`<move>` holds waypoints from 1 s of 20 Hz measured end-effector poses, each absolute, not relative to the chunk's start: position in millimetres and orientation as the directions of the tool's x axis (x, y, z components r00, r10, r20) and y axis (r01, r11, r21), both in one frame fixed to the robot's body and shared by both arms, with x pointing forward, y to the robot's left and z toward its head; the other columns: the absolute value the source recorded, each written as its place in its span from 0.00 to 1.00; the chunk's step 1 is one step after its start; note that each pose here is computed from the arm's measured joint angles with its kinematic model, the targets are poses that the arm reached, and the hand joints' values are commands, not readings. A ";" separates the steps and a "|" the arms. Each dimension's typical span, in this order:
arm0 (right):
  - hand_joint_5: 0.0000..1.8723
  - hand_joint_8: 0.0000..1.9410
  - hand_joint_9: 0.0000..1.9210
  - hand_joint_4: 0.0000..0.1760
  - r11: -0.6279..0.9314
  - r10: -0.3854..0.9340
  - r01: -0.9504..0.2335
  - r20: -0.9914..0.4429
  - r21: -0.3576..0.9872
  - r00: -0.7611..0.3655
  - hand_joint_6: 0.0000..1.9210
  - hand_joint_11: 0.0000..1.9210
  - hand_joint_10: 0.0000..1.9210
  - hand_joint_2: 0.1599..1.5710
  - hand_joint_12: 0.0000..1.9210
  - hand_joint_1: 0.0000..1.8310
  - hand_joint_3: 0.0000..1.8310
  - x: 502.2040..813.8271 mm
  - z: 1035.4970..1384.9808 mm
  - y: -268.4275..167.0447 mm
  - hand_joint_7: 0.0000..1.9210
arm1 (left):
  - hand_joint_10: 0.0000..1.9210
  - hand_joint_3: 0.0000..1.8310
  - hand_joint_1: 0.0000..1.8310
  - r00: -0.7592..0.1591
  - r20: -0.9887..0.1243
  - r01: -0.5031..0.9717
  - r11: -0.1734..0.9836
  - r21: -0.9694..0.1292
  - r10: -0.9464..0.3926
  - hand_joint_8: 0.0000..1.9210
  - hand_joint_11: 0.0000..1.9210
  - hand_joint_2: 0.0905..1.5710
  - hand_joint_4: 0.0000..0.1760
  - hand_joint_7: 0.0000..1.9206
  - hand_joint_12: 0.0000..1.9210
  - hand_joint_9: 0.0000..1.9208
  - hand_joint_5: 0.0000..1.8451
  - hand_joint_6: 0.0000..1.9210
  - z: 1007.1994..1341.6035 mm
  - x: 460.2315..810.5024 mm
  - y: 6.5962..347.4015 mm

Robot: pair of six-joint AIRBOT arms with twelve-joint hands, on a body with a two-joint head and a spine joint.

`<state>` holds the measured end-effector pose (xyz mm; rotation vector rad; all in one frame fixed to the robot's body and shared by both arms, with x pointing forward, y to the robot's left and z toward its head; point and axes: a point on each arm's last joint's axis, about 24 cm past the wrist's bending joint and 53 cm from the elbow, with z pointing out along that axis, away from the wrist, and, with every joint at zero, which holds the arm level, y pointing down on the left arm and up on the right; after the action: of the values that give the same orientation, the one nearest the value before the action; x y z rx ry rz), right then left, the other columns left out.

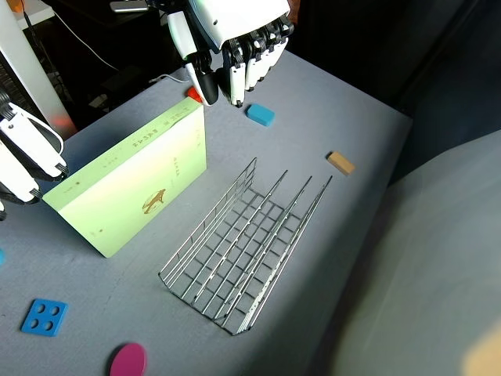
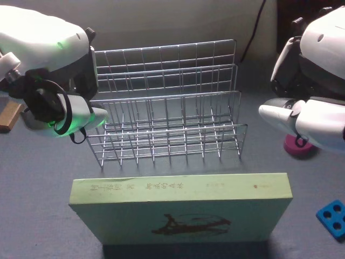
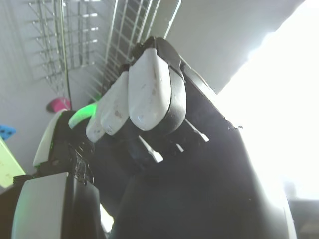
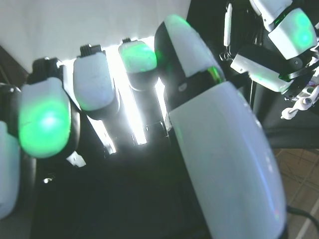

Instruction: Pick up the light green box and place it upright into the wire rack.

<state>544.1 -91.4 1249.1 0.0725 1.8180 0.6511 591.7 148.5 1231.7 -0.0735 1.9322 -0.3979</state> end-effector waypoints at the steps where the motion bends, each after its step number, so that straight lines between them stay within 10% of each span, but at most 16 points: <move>1: 0.10 0.02 0.09 0.30 0.844 0.362 -0.269 -0.863 0.464 -0.352 0.04 0.00 0.05 0.52 0.47 0.09 0.09 544.0 1249.1 -90.9 0.11 | 0.03 0.08 0.01 -0.391 -0.889 0.133 0.942 -0.310 -0.237 0.02 0.00 0.64 0.16 0.07 0.23 0.06 0.09 0.04 1231.6 592.3 149.2; 6: 0.12 0.00 0.11 0.25 0.845 0.354 -0.278 -0.867 0.457 -0.350 0.00 0.00 0.01 0.57 0.47 0.10 0.01 543.5 1249.8 -89.3 0.12 | 0.00 0.00 0.00 -0.390 -0.891 0.133 0.944 -0.303 -0.231 0.00 0.00 0.68 0.20 0.07 0.22 0.05 0.12 0.00 1231.3 592.9 150.1; 14: 0.11 0.00 0.10 0.15 0.850 0.330 -0.293 -0.875 0.439 -0.354 0.00 0.00 0.00 0.57 0.45 0.11 0.00 540.8 1247.7 -82.5 0.12 | 0.00 0.00 0.00 -0.386 -0.892 0.118 0.946 -0.301 -0.235 0.00 0.00 0.69 0.00 0.07 0.22 0.06 0.13 0.00 1233.6 593.8 153.9; 20: 0.12 0.00 0.09 0.08 0.892 0.240 -0.274 -0.890 0.359 -0.387 0.00 0.00 0.00 0.57 0.42 0.19 0.00 534.2 1226.0 -63.3 0.12 | 0.00 0.00 0.00 -0.377 -0.896 0.090 0.953 -0.289 -0.236 0.00 0.00 0.67 0.17 0.07 0.22 0.05 0.09 0.00 1234.6 596.4 167.5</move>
<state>534.2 -63.3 1226.0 -0.0258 1.8904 0.5488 596.4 167.5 1234.6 -0.1053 1.9281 -0.3457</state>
